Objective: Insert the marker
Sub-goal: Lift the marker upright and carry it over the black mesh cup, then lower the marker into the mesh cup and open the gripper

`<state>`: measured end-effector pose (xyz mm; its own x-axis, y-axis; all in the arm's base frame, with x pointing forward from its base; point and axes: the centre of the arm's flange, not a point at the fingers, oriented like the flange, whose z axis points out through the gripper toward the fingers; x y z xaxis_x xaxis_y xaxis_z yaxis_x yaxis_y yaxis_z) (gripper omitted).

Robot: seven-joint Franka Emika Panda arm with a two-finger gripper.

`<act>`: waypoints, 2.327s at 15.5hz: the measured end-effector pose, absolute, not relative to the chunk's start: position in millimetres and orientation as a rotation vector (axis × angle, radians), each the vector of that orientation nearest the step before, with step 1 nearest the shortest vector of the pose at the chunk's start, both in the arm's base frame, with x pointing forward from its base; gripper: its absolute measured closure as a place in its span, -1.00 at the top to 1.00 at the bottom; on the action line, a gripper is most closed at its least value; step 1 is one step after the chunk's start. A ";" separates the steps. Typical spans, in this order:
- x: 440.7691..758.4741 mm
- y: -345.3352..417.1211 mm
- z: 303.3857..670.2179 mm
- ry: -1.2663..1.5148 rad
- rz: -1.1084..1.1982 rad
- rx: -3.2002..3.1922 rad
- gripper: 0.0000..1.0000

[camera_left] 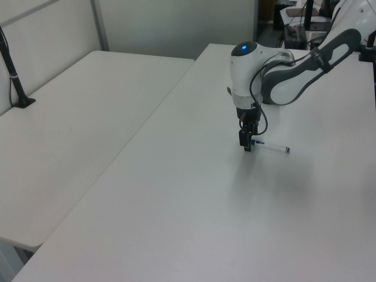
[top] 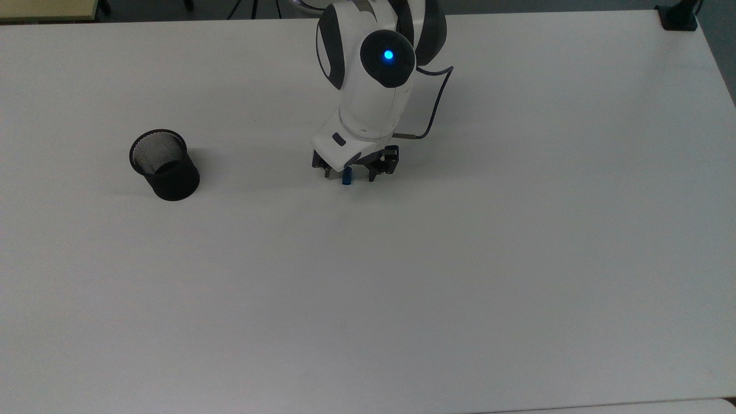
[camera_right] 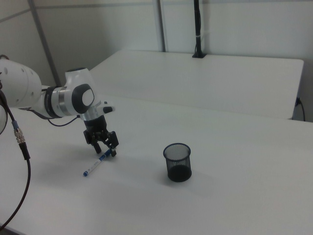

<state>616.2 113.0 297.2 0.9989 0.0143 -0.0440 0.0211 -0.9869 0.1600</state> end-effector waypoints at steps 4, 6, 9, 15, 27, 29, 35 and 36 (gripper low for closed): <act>617.6 108.4 297.1 -0.021 -0.039 2.986 -0.06; 618.1 106.2 299.4 -0.040 -0.032 2.986 -0.50; 620.3 101.4 301.3 -0.065 -0.018 2.989 -0.53; 629.2 68.8 368.4 -0.157 0.154 2.988 -0.53; 608.8 -138.3 523.4 -0.260 0.930 2.770 -0.53; 599.7 -161.3 500.9 -0.194 1.032 2.712 -0.53; 586.4 -184.5 456.3 -0.171 1.036 2.695 -0.53; 585.3 -185.1 453.5 -0.173 1.031 2.697 -0.53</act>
